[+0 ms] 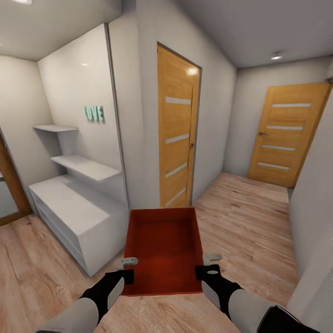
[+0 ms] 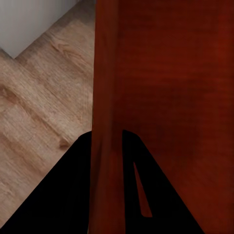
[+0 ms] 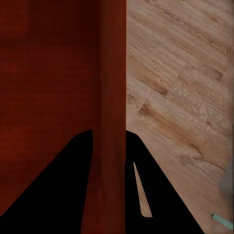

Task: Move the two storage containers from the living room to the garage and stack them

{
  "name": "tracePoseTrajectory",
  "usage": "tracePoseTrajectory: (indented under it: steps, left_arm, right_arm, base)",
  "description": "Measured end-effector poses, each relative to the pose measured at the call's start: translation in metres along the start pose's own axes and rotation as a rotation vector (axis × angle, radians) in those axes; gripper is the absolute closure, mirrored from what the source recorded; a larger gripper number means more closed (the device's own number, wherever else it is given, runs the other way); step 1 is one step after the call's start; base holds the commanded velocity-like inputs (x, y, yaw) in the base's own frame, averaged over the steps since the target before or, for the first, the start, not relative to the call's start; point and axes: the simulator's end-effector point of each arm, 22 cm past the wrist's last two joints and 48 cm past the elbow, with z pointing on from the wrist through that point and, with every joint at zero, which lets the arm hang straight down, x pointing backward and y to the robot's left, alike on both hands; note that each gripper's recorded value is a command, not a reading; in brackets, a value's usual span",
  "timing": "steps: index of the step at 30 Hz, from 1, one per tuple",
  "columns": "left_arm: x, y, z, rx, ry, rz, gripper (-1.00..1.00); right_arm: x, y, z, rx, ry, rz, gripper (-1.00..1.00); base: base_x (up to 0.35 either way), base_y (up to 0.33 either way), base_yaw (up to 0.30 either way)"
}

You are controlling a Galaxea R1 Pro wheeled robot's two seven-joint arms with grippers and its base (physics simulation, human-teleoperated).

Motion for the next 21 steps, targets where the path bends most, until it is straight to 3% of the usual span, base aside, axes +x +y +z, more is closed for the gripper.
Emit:
tracePoseTrajectory:
  steps: [21]
  left_arm:
    - [0.0,-0.0001,0.0,0.0,0.0,0.0,1.0]
  right_arm:
    - [0.0001,-0.0001,0.0,0.0,0.0,0.0,1.0]
  base:
    - [0.323,0.0,-0.245]
